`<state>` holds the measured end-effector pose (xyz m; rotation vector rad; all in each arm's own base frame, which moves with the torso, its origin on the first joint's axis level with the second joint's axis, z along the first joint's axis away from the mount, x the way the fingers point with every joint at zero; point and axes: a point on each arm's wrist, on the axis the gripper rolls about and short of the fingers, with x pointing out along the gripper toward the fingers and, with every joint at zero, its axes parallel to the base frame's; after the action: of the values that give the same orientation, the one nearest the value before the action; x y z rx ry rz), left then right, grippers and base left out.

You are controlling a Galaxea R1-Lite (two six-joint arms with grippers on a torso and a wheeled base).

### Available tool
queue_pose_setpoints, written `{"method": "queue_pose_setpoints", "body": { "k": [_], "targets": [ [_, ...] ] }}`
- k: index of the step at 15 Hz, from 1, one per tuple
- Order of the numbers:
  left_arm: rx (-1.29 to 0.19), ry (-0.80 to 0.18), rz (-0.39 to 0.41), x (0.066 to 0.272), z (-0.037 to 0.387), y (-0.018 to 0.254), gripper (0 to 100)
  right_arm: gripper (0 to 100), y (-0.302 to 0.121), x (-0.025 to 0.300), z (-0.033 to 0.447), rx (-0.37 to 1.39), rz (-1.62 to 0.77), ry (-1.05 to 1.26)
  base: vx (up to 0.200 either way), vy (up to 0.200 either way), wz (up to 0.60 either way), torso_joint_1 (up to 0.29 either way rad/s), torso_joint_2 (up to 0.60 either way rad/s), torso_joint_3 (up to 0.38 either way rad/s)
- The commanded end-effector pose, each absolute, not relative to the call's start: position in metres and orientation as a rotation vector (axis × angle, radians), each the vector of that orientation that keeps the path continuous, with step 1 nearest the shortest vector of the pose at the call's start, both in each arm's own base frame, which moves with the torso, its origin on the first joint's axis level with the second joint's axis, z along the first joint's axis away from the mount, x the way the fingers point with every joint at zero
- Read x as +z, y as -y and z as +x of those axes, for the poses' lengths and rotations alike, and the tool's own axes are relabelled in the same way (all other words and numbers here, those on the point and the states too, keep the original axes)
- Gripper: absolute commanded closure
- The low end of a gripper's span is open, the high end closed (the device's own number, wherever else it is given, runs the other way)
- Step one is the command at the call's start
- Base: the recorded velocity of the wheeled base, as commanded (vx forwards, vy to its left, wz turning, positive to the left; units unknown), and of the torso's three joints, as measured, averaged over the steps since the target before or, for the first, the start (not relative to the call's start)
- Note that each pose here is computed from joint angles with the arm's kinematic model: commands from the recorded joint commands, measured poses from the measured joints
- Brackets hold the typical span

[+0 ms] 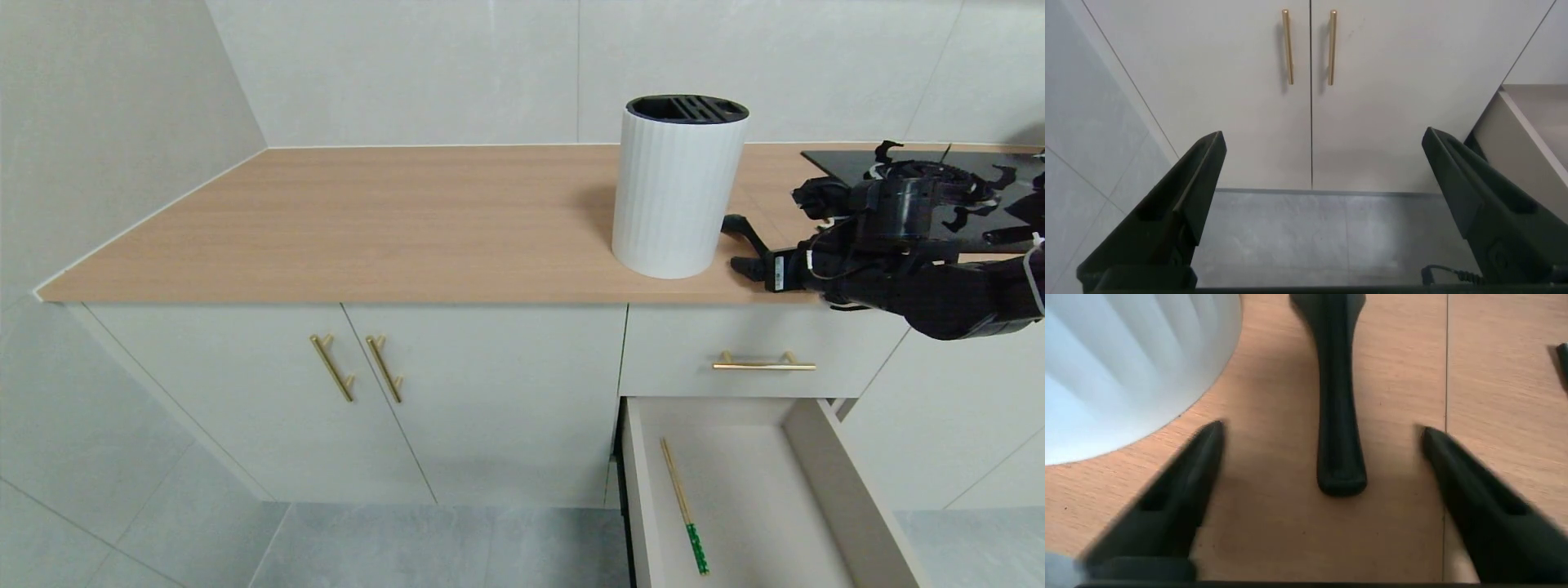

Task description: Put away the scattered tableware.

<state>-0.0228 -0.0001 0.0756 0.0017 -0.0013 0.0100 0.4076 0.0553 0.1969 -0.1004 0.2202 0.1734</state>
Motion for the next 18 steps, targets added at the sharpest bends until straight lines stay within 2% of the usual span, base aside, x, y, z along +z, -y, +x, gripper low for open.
{"method": "queue_pose_setpoints", "body": {
  "k": [1,8,11,16,18],
  "targets": [
    [0.011,0.0,0.002,0.076,-0.023,0.0,0,100,-0.055,0.195,0.408,0.174,-0.102,-0.226,0.0,0.0,0.0,0.0,0.0,0.0],
    [0.011,0.002,0.002,0.076,-0.023,0.0,0,100,-0.056,0.194,0.411,0.165,-0.079,-0.232,0.0,0.0,0.0,0.0,0.0,0.0],
    [0.011,0.0,0.002,0.076,-0.023,0.0,0,100,-0.054,0.216,0.4,0.136,-0.014,-0.188,0.0,0.0,0.0,0.0,0.0,0.0],
    [0.011,0.0,0.002,0.076,-0.023,0.0,0,100,-0.044,0.262,0.32,0.12,0.046,-0.21,0.0,0.0,0.0,0.0,0.0,0.0],
    [0.011,0.0,0.002,0.076,-0.023,0.0,0,100,-0.04,0.277,0.268,0.13,0.077,-0.298,0.0,0.0,0.0,0.0,0.0,0.0]
  ]
}}
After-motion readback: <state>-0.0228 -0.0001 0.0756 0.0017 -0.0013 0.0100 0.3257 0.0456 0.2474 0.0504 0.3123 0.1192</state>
